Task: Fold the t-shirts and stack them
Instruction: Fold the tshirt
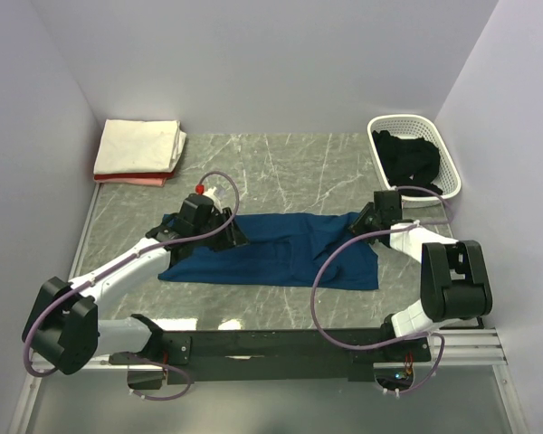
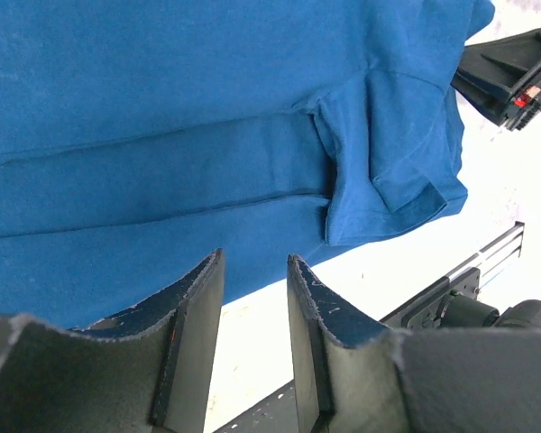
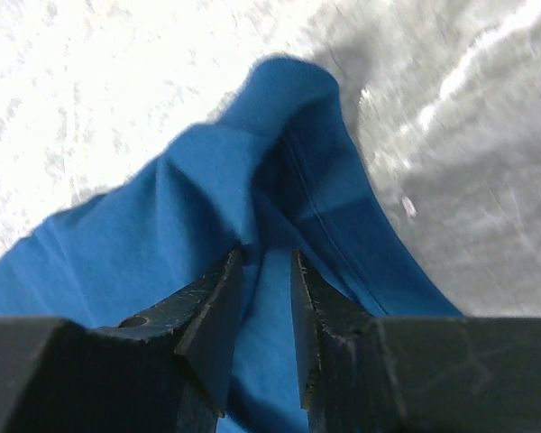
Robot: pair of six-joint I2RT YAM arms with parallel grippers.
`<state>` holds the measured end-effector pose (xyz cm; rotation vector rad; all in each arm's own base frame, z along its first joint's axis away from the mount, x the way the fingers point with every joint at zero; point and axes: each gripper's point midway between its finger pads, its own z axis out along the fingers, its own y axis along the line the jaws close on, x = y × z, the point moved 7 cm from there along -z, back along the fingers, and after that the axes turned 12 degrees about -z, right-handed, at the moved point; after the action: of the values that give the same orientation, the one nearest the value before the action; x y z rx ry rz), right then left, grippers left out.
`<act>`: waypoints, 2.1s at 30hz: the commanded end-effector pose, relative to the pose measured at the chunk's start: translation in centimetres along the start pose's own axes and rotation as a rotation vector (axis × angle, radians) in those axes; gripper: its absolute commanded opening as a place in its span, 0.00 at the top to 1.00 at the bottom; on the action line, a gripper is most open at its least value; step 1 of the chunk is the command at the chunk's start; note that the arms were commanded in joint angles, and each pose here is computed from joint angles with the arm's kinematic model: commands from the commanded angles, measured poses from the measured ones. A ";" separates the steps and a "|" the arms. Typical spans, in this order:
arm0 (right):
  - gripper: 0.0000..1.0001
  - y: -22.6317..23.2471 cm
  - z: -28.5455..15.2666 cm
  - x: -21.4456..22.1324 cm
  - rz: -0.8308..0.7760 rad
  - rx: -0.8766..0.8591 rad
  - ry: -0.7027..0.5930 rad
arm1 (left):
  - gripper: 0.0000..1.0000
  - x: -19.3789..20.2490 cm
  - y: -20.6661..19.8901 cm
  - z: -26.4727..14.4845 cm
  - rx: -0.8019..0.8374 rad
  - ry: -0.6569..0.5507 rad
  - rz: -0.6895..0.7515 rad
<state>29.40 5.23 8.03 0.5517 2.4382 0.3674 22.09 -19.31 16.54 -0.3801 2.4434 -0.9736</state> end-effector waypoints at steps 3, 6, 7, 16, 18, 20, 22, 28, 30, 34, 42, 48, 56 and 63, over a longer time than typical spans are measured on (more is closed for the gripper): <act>0.66 1.7 0.1 -3.3 0.010 -0.065 -0.110 | 0.61 -0.2 -0.3 -0.7 0.039 -0.008 0.026; 0.68 2.0 0.2 -3.7 0.010 -0.068 -0.119 | 0.61 -0.2 -0.3 -0.7 0.040 -0.010 0.024; 0.70 2.1 0.2 -3.8 0.011 -0.074 -0.117 | 0.61 -0.2 -0.2 -0.6 0.039 -0.009 0.025; 0.90 2.4 0.4 -4.8 -0.010 -0.067 -0.118 | 0.61 -0.6 -0.4 -0.6 0.035 -0.015 0.029; 0.95 2.5 0.1 -5.1 -0.016 -0.060 -0.138 | 0.61 -0.4 -0.3 -0.5 0.032 -0.009 0.028; 0.99 2.4 -0.4 -5.3 -0.023 -0.052 -0.129 | 0.61 -0.4 -0.3 -0.5 0.034 -0.007 0.030; 1.00 2.3 -0.9 -5.5 -0.022 -0.041 -0.120 | 0.61 -0.4 -0.2 -0.5 0.029 -0.006 0.026; 1.00 2.0 -3.1 -6.6 -0.047 -0.011 -0.130 | 0.62 -0.4 -0.2 -0.5 0.029 -0.008 0.030; 1.00 2.0 -3.6 -6.7 -0.059 -0.003 -0.135 | 0.62 -0.5 -0.2 -0.5 0.027 -0.008 0.026; 1.00 2.4 -4.0 -7.3 -0.074 -0.001 -0.139 | 0.62 -0.5 -0.2 -0.5 0.030 -0.007 0.027; 0.98 1.1 -3.4 -9.0 -0.056 0.080 -0.142 | 0.61 -0.3 -0.1 -0.7 0.033 -0.005 0.031; 0.89 1.3 -2.9 -10.2 -0.059 0.089 -0.134 | 0.62 -0.3 -0.2 -0.8 0.036 -0.005 0.030; 0.48 1.2 -3.6 -9.5 -0.071 0.079 -0.128 | 0.61 -0.1 0.0 -0.7 0.039 0.008 0.026; 0.55 0.4 -5.7 -3.3 -0.065 -0.022 -0.103 | 0.61 -0.1 -0.3 -0.7 0.058 0.011 0.027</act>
<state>30.13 2.46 14.24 0.4940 2.3789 0.2698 21.91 -18.98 16.42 -0.3616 2.4504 -0.9882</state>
